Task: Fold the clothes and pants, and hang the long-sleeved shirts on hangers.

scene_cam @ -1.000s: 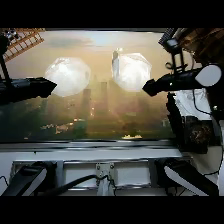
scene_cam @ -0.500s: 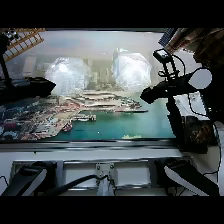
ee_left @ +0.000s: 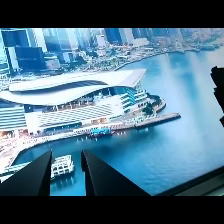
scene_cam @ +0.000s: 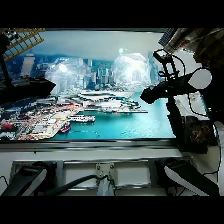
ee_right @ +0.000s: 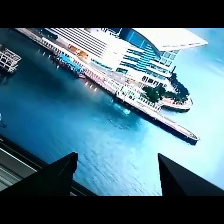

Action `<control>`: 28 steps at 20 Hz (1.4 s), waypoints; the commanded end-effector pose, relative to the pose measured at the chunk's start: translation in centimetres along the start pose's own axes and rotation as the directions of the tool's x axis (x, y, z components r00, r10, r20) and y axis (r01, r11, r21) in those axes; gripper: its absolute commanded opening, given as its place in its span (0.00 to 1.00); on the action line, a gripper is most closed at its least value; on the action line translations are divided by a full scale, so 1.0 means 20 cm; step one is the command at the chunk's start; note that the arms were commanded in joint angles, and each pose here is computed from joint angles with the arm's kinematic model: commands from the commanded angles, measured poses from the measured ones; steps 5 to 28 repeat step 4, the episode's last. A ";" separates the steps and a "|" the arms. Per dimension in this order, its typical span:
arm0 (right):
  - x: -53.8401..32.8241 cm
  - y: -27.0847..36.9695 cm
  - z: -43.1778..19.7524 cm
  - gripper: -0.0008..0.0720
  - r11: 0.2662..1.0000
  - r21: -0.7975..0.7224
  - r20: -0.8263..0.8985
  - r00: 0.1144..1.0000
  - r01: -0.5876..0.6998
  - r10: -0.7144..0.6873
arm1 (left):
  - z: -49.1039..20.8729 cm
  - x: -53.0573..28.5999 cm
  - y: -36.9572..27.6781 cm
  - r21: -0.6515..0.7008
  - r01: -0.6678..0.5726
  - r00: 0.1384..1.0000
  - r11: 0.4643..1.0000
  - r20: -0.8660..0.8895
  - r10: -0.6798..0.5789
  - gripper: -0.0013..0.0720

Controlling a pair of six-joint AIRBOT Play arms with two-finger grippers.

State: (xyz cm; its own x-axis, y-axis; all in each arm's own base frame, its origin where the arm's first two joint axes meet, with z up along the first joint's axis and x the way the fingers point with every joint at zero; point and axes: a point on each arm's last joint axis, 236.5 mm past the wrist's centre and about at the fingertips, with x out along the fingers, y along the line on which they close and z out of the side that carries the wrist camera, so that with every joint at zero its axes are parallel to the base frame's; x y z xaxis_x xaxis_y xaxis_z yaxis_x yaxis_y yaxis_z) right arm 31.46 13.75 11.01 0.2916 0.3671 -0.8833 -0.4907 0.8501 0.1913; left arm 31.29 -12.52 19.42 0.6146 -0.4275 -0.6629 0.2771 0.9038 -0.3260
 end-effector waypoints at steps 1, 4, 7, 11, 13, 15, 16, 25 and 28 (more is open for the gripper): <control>0.00 0.00 0.00 0.79 1.000 0.000 -0.001 1.000 -0.001 0.001 | 0.00 0.00 0.00 0.001 0.001 1.000 1.000 0.001 -0.001 0.29; 0.00 0.00 0.00 0.79 1.000 0.000 -0.001 1.000 -0.001 0.001 | 0.00 0.00 0.00 0.001 0.001 1.000 1.000 0.001 -0.001 0.29; 0.00 0.00 0.00 0.79 1.000 0.000 -0.001 1.000 -0.001 0.001 | 0.00 0.00 0.00 0.001 0.001 1.000 1.000 0.001 -0.001 0.29; 0.00 0.00 0.00 0.79 1.000 0.000 -0.001 1.000 -0.001 0.001 | 0.00 0.00 0.00 0.001 0.001 1.000 1.000 0.001 -0.001 0.29; 0.00 0.00 0.00 0.79 1.000 0.000 -0.001 1.000 -0.001 0.001 | 0.00 0.00 0.00 0.001 0.001 1.000 1.000 0.001 -0.001 0.29; 0.00 0.00 0.00 0.79 1.000 0.000 -0.001 1.000 -0.001 0.001 | 0.00 0.00 0.00 0.001 0.001 1.000 1.000 0.001 -0.001 0.29; 0.00 0.00 0.00 0.79 1.000 0.000 -0.001 1.000 -0.001 0.001 | 0.00 0.00 0.00 0.001 0.001 1.000 1.000 0.001 -0.001 0.29; 0.00 0.00 0.00 0.79 1.000 0.000 -0.001 1.000 -0.001 0.001 | 0.00 0.00 0.00 0.001 0.001 1.000 1.000 0.001 -0.001 0.29; 0.00 0.00 0.00 0.79 1.000 0.000 -0.001 1.000 -0.001 0.001 | 0.00 0.00 0.00 0.001 0.001 1.000 1.000 0.001 -0.001 0.29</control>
